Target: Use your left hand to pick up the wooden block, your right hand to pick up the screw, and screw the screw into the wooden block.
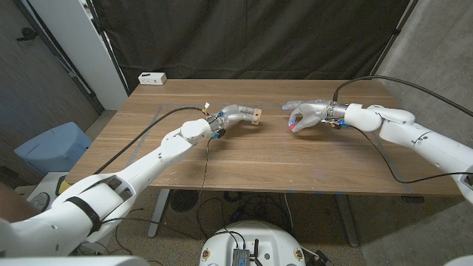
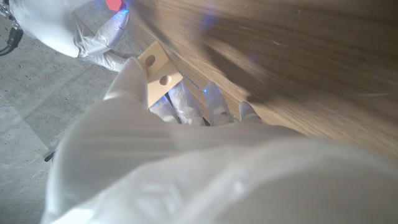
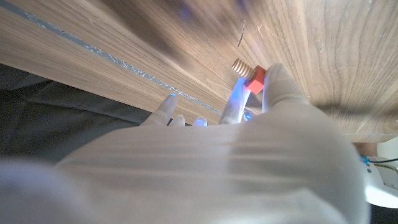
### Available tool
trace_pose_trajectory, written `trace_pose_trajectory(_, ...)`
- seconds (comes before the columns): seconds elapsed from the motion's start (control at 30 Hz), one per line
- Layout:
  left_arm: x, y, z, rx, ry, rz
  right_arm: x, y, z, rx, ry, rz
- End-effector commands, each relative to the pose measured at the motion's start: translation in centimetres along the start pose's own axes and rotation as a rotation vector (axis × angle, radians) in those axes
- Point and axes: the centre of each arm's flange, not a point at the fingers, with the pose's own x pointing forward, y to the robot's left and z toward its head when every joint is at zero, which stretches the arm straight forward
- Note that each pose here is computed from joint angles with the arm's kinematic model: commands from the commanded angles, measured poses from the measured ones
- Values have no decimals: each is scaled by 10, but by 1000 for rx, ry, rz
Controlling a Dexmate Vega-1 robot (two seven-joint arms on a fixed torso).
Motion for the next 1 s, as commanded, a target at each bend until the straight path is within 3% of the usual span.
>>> trace_pose_trajectory(0.03,6,-1,4,13,-21,-20,-8,-13,-2,108,23,-39)
trace_pose_trajectory(1.0,15,-4,6,31,-43,-34,-20,-28,-8,408,76,-123)
